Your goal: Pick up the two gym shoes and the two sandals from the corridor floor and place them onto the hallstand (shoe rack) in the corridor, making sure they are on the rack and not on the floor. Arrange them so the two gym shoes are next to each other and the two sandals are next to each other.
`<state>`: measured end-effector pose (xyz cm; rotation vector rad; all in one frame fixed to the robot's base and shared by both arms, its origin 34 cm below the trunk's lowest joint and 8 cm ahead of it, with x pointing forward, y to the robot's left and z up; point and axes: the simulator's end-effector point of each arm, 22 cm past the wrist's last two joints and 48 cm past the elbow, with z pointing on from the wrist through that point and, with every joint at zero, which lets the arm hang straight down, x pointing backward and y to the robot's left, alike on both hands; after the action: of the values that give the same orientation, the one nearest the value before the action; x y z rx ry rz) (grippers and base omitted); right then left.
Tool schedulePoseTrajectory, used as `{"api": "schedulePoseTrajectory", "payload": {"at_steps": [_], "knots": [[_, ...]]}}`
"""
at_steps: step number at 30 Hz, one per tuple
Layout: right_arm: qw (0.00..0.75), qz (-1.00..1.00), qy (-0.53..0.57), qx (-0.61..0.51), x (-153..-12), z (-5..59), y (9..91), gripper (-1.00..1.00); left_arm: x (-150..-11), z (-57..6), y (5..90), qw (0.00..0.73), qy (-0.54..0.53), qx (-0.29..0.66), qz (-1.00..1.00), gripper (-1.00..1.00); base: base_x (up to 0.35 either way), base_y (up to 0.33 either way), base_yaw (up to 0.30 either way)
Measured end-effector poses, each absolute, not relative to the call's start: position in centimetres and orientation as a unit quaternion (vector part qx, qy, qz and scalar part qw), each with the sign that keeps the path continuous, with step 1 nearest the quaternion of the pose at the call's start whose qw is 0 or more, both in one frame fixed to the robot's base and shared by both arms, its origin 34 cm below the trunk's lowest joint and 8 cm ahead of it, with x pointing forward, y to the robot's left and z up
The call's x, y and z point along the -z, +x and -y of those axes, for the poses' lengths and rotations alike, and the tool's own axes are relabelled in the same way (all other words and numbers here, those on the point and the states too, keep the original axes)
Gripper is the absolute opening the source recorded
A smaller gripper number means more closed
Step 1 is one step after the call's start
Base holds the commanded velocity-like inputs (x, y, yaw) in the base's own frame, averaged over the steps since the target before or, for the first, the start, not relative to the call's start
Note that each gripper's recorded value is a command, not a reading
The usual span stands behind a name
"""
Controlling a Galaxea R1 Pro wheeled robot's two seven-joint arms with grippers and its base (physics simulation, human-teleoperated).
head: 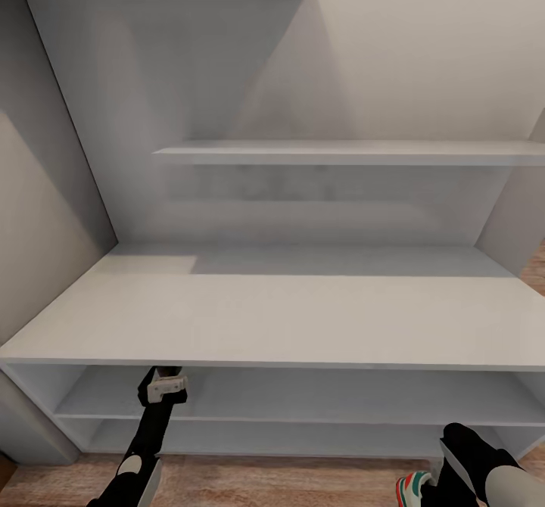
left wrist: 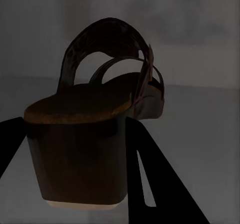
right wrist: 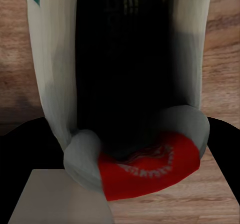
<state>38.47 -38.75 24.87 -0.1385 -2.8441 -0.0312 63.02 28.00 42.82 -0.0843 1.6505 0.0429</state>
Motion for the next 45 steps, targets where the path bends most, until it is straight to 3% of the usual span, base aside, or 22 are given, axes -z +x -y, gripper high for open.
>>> {"api": "schedulePoseTrajectory", "payload": {"at_steps": [45], "knots": [[0.146, 0.988, -0.048, 0.010, -24.88, 38.81, 38.48, -1.00, -42.76, -27.92, 63.00, 0.677, -0.037, -0.018, -0.735, -1.00, 0.025, 0.000, 0.000]]}}
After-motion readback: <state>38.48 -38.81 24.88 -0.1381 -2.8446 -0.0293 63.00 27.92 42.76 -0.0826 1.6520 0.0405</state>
